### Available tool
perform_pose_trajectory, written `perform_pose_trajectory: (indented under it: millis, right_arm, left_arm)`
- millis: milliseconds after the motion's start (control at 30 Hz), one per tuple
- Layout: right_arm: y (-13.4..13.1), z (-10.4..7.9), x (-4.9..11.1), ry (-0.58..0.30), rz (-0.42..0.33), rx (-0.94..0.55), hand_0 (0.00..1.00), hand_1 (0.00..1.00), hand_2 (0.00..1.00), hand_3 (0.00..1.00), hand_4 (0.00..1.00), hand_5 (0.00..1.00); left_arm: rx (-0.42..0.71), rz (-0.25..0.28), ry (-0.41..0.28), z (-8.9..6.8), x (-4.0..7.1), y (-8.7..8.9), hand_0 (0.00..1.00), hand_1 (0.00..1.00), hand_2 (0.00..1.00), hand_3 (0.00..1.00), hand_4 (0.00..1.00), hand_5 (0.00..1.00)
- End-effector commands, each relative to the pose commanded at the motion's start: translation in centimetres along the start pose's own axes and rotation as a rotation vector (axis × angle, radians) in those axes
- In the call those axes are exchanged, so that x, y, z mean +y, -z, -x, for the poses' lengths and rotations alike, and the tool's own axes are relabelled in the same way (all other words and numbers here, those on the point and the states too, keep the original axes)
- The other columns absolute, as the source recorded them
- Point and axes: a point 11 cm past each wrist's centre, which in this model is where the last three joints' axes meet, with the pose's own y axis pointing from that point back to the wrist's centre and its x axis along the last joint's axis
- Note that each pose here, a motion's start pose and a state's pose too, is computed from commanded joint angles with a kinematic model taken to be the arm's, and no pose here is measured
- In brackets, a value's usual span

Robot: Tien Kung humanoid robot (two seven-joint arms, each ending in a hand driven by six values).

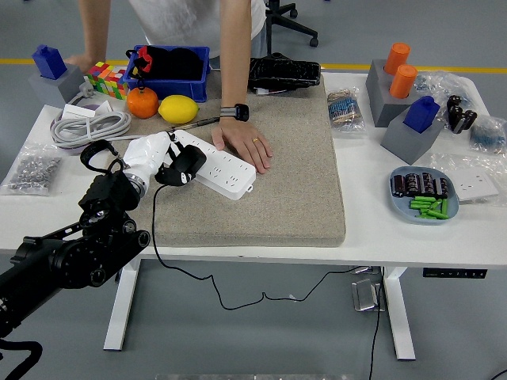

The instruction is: Press the white button,pick up the black plug,place it near the board,insert it into the board

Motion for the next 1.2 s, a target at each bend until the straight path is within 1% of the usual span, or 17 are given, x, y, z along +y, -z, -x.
perform_pose_trajectory:
  millis: [100, 133, 300, 333, 500, 533, 700, 733, 900, 933, 1200]
  right_arm:
    - [-0.01, 0.02, 0.0, 0.0, 0.0, -0.001, 0.665, 0.595, 0.575, 0.561, 0.616, 0.276]
    - [0.02, 0.03, 0.0, 0.0, 0.0, -0.001, 0.665, 0.594, 0.573, 0.562, 0.616, 0.276]
    - [0.07, -0.03, -0.01, -0.001, -0.002, -0.002, 0.665, 0.594, 0.573, 0.562, 0.616, 0.276]
    - [0.06, -0.03, -0.01, -0.002, -0.002, -0.002, 0.664, 0.596, 0.573, 0.561, 0.616, 0.276]
    - [0.05, -0.03, 0.0, -0.003, -0.002, -0.002, 0.664, 0.596, 0.573, 0.561, 0.616, 0.276]
    - [0.06, -0.04, -0.01, -0.003, -0.003, -0.002, 0.664, 0.595, 0.573, 0.561, 0.616, 0.276]
    - [0.11, -0.07, -0.01, -0.004, -0.005, -0.001, 0.664, 0.595, 0.573, 0.561, 0.616, 0.276]
    - [0.13, -0.07, -0.02, -0.004, -0.005, -0.001, 0.665, 0.594, 0.573, 0.559, 0.616, 0.275]
    - [0.16, -0.08, -0.02, -0.005, -0.006, -0.004, 0.665, 0.594, 0.573, 0.559, 0.616, 0.275]
    - [0.17, -0.08, -0.02, -0.005, -0.006, -0.004, 0.665, 0.594, 0.573, 0.56, 0.616, 0.274]
    - [0.13, -0.11, -0.02, -0.007, -0.006, -0.004, 0.664, 0.594, 0.573, 0.56, 0.616, 0.274]
  left_arm:
    - [0.0, -0.007, 0.001, -0.03, -0.06, 0.12, 0.256, 0.263, 0.262, 0.52, 0.685, 0.002]
    - [0.001, -0.011, 0.006, 0.01, -0.08, 0.19, 0.277, 0.288, 0.28, 0.539, 0.701, 0.002]
    - [0.0, -0.016, 0.02, 0.14, -0.11, 0.31, 0.277, 0.288, 0.28, 0.539, 0.701, 0.002]
    - [-0.001, -0.015, 0.02, 0.12, -0.1, 0.29, 0.262, 0.302, 0.293, 0.543, 0.814, 0.002]
    - [0.0, -0.017, 0.02, -0.04, -0.12, 0.17, 0.262, 0.302, 0.293, 0.543, 0.814, 0.002]
    - [-0.001, -0.017, 0.021, -0.04, -0.12, 0.17, 0.277, 0.282, 0.277, 0.538, 0.753, 0.002]
    - [0.001, -0.016, 0.022, -0.12, -0.12, 0.08, 0.277, 0.282, 0.277, 0.538, 0.753, 0.002]
    - [0.001, -0.016, 0.022, -0.14, -0.12, 0.05, 0.272, 0.272, 0.27, 0.523, 0.739, 0.002]
    - [0.0, -0.011, 0.027, -0.12, -0.15, -0.11, 0.272, 0.272, 0.27, 0.523, 0.739, 0.002]
    - [0.0, -0.012, 0.029, -0.1, -0.15, -0.1, 0.261, 0.259, 0.26, 0.509, 0.762, 0.002]
    - [0.001, -0.018, 0.041, 0.2, -0.12, 0.0, 0.258, 0.253, 0.256, 0.5, 0.768, 0.002]
